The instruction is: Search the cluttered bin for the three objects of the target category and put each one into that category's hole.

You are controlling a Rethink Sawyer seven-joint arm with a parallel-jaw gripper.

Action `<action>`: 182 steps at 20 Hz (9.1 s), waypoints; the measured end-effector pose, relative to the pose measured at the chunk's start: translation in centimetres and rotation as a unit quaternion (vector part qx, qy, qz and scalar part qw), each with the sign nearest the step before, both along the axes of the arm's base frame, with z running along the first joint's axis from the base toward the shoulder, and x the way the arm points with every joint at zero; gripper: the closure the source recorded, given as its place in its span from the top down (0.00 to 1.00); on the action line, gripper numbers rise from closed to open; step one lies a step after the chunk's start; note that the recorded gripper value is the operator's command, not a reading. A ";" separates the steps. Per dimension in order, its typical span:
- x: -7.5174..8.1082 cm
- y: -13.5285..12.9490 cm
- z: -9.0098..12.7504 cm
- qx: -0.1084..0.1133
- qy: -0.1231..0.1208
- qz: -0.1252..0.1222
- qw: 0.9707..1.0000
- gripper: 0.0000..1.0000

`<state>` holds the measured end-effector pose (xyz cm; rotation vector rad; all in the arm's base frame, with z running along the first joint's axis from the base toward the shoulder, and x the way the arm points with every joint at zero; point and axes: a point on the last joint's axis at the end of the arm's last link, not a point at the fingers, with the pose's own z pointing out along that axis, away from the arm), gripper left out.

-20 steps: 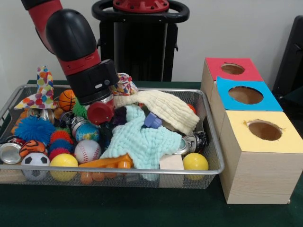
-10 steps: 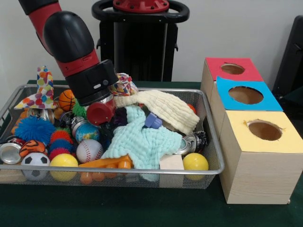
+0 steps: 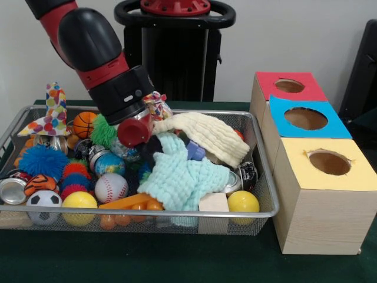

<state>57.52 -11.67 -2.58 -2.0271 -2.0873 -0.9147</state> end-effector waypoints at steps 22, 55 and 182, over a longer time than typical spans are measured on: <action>-3.8 6.0 2.2 0.070 -0.004 0.045 0.997 0.00; -3.2 8.0 9.6 0.158 0.060 0.057 0.984 0.00; 1.1 -4.2 10.9 -0.323 0.143 0.171 0.920 0.00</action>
